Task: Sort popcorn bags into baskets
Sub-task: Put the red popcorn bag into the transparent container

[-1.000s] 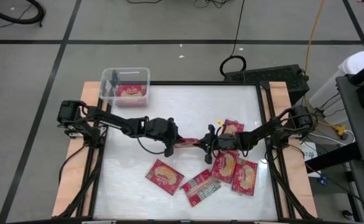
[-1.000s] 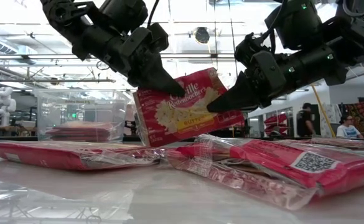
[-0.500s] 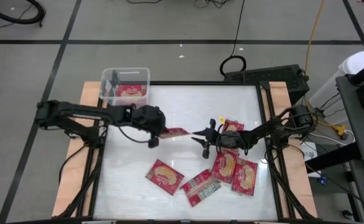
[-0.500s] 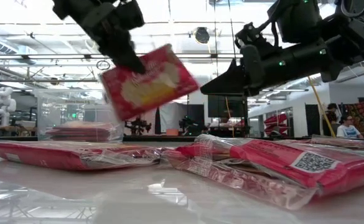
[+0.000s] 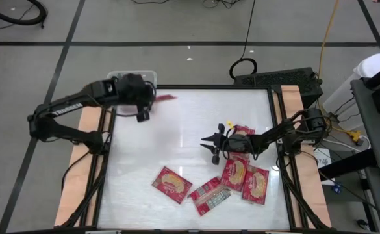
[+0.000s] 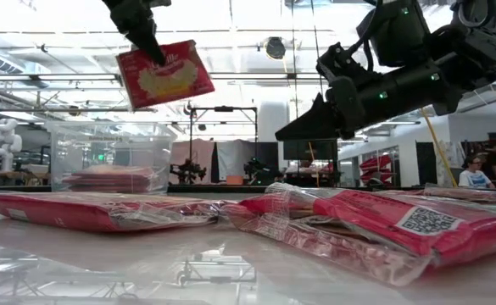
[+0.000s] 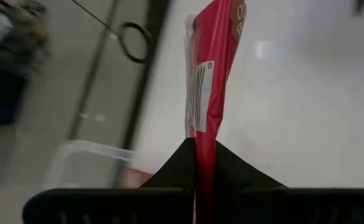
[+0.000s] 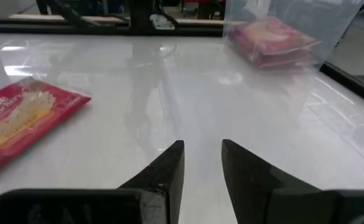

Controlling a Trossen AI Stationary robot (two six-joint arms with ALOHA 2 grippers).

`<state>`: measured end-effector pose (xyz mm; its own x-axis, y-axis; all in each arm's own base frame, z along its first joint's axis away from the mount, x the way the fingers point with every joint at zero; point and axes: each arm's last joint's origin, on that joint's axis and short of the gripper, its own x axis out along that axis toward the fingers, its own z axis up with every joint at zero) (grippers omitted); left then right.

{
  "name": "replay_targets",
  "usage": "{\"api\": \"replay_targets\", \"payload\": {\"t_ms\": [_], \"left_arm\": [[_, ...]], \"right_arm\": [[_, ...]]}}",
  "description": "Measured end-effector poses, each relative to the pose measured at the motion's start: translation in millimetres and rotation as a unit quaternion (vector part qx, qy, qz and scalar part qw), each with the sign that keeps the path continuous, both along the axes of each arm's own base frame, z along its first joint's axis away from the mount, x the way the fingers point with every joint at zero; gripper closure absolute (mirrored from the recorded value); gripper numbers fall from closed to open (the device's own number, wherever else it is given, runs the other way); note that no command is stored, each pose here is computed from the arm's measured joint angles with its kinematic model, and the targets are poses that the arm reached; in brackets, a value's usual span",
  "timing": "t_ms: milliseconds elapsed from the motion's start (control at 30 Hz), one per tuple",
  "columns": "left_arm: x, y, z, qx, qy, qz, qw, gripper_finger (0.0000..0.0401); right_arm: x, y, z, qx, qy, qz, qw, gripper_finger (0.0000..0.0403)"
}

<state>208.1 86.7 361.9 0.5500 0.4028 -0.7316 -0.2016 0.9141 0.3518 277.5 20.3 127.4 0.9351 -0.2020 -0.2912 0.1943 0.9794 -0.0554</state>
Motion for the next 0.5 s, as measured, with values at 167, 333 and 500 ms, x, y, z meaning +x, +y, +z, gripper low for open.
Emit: {"api": "replay_targets", "payload": {"t_ms": [167,333,500], "left_arm": [[-14,20,15,0.034,0.017,0.02,0.999,0.0386],[-27,44,14,0.084,0.07,0.087,0.99,0.0382],[-43,68,2,0.05,0.125,0.143,0.98,0.0368]], "right_arm": [[0,1,-1,0.006,0.004,0.01,1.0,0.0301],[0,1,-1,0.004,0.004,0.01,1.0,0.03],[0,1,-1,0.01,0.003,0.008,1.0,0.03]]}}
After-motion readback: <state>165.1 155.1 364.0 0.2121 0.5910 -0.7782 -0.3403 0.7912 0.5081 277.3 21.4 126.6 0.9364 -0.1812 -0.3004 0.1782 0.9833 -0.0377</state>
